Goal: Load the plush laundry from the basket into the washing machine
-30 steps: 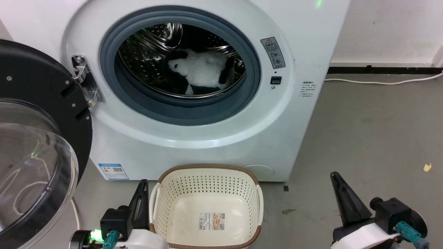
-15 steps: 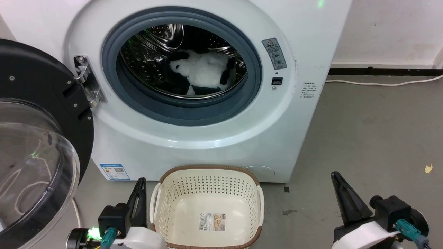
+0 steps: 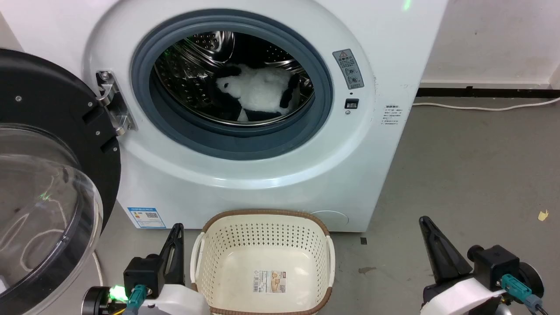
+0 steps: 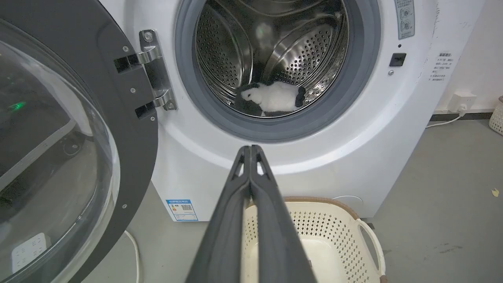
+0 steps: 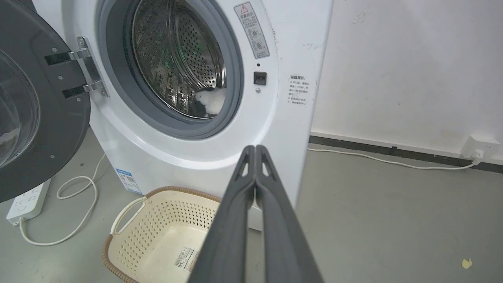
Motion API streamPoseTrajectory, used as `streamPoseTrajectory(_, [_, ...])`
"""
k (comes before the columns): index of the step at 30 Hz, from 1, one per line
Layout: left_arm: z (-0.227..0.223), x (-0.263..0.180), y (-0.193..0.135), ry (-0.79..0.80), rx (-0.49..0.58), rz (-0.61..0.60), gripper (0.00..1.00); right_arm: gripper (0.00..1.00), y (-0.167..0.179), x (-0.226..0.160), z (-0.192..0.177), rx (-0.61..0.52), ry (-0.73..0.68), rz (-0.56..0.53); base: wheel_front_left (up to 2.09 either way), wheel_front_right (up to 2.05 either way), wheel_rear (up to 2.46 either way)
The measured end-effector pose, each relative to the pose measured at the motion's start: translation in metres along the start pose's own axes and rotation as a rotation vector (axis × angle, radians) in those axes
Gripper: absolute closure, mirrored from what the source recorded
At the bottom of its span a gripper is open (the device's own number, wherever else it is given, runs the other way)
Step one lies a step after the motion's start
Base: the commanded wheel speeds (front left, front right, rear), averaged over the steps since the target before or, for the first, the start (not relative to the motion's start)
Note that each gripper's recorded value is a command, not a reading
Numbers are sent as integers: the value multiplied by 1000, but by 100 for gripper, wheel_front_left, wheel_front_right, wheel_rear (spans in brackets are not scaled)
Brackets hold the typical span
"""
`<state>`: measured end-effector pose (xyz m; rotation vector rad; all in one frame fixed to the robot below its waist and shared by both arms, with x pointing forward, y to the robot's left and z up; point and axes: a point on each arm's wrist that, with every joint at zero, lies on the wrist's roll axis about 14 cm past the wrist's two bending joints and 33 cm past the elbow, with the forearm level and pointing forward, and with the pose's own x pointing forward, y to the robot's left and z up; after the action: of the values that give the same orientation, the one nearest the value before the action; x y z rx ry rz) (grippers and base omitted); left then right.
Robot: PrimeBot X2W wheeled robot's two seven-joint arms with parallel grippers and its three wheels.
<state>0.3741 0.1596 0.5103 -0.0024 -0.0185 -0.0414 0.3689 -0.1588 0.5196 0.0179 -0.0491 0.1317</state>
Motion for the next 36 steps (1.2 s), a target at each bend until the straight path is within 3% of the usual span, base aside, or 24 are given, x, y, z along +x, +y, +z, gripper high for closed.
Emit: streamPoseTrajectory(36, [11, -1, 11, 11, 30, 24, 100, 100, 0, 3, 4, -37, 36, 3, 0, 0, 0])
